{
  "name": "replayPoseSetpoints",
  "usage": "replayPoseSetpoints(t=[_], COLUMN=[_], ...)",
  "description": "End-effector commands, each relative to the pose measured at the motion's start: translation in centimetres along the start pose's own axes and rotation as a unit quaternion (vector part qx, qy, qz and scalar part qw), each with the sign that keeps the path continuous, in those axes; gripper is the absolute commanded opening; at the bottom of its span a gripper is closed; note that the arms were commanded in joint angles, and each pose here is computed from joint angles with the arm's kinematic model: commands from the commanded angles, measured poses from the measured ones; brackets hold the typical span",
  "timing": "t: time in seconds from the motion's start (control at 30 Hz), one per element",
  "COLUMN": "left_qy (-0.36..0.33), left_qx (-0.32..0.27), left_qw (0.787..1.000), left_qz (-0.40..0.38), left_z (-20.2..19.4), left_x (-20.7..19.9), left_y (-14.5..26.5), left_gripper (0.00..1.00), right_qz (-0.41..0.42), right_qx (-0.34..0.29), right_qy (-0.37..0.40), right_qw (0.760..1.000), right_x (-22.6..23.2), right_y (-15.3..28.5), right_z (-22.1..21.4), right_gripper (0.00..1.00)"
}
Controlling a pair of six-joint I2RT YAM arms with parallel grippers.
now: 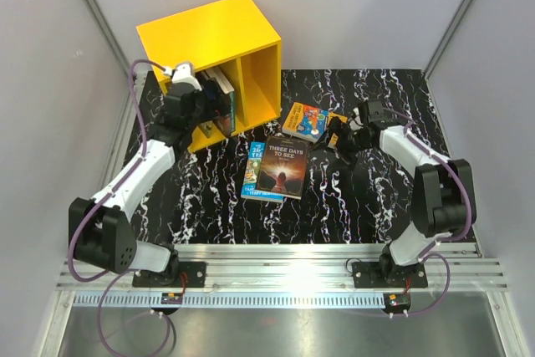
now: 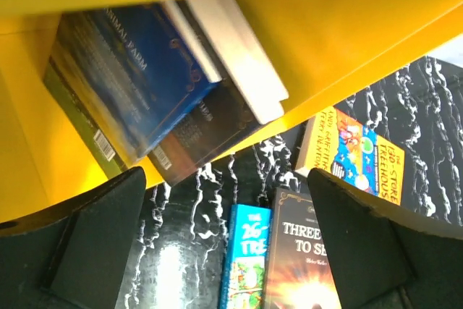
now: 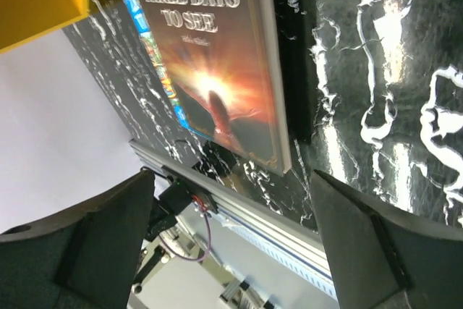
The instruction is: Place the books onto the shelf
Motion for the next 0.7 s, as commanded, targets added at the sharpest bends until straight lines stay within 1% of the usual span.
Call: replayPoseSetpoints(t=[0.0,0.07,0.13,0.2,0.3,0.37,0.53,0.6,0.67], left_qy=[0.002,0.002,-0.009,-0.025,-0.017,-0.003,-0.008,-0.002,0.012], left_qx=[0.011,0.049,0.083,0.111,0.128,0.154,0.211,0.227,0.244], left_qw=[0.999,0.999,0.996,0.993,0.991,0.988,0.977,0.973,0.969], left_qz=[-0.034,-0.024,-0.03,-0.033,-0.032,-0.026,-0.026,-0.033,-0.047], left_z=[-0.3,-2.6,-5.0,-7.5,-9.8,-11.9,-16.0,-17.3,-18.4], left_x=[-3.6,-3.7,-4.5,-5.0,-5.0,-4.4,-4.2,-4.5,-5.0], left_y=[1.2,1.0,0.8,1.1,1.0,0.7,-0.4,-1.0,-1.3], left_gripper=[0.99,0.99,0.99,0.99,0.99,0.99,0.99,0.99,0.99], right_qz=[0.051,0.063,0.076,0.074,0.083,0.086,0.097,0.098,0.11], right_qx=[0.01,0.021,0.023,0.031,0.034,0.036,0.033,0.04,0.039], right_qy=[0.007,-0.007,-0.011,-0.031,-0.044,-0.057,-0.069,-0.077,-0.079], right_qw=[0.999,0.998,0.997,0.996,0.995,0.994,0.992,0.991,0.99], right_x=[1.0,0.4,0.1,-1.0,-1.8,-2.6,-3.9,-4.4,-4.2], right_y=[-1.5,-2.7,-3.7,-4.6,-5.6,-6.5,-8.8,-9.9,-10.6], right_z=[0.4,0.4,0.6,0.1,-0.1,-0.3,-0.3,-0.6,-0.4], right_gripper=[0.96,0.95,0.95,0.95,0.94,0.94,0.92,0.91,0.86])
Point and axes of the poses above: each gripper's point midway between its finger pads, its own y axis back along the fingers, its own x axis along the line the jaws close on, z = x × y, the point moved 2 cm from there along y, back along the fingers, and after that the axes turned 1 degree about -y, right-handed, at the moved point
